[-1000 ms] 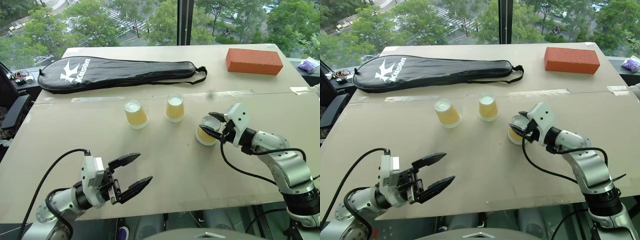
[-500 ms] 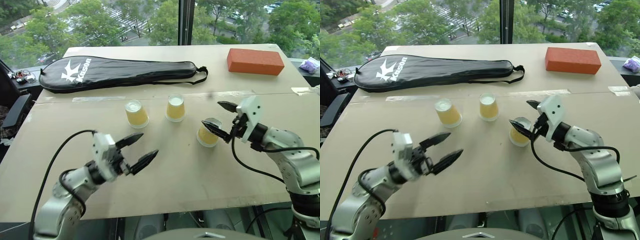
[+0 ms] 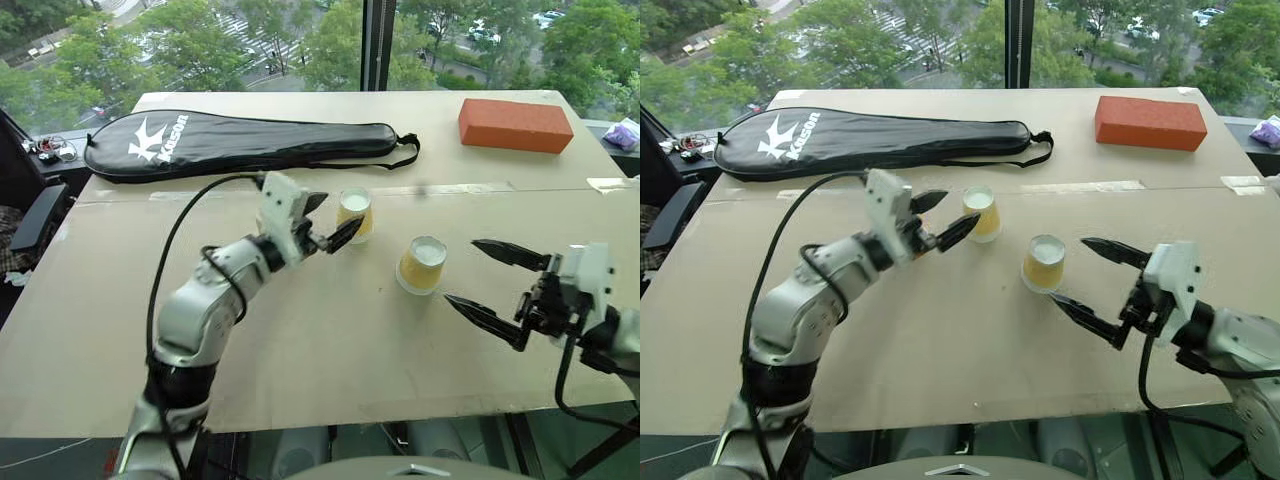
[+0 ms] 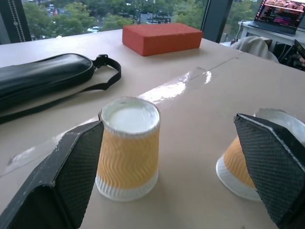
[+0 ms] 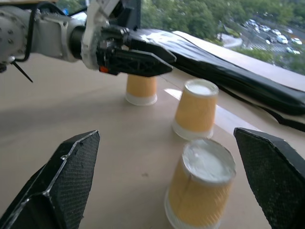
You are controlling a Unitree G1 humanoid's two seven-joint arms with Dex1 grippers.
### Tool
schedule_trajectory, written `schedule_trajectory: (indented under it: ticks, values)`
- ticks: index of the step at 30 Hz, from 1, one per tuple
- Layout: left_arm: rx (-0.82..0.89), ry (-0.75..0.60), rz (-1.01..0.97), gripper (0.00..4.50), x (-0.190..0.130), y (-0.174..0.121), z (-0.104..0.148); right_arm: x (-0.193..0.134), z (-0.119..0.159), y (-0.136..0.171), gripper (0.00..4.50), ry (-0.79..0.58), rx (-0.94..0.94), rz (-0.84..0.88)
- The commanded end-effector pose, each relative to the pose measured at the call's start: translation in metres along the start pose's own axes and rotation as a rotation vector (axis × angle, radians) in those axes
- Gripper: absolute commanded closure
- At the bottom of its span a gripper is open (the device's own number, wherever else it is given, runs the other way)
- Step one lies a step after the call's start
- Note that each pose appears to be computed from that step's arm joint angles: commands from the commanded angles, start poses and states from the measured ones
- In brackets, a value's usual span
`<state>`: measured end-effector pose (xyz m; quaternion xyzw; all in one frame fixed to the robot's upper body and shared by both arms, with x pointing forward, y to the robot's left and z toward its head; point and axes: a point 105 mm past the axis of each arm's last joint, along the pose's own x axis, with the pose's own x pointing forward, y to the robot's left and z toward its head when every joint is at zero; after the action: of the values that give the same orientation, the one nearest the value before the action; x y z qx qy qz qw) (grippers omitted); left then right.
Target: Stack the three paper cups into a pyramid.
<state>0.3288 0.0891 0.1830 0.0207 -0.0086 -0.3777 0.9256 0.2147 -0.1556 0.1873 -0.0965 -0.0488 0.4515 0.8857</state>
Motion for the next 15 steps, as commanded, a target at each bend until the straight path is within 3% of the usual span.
schedule_trajectory:
  ticks: [1, 8, 15]
  values:
    - [0.018, 0.016, 0.018, 0.00, 0.012, 0.007, 0.006, -0.011, 0.014, -0.006, 0.05, -0.036, -0.068, -0.040]
    - [0.031, 0.071, 0.015, 0.00, 0.031, 0.016, 0.000, -0.037, 0.020, -0.010, 0.05, -0.004, -0.073, -0.024]
    - [0.035, 0.103, 0.001, 0.00, 0.041, 0.020, -0.008, -0.041, 0.033, -0.021, 0.05, -0.014, -0.075, 0.046]
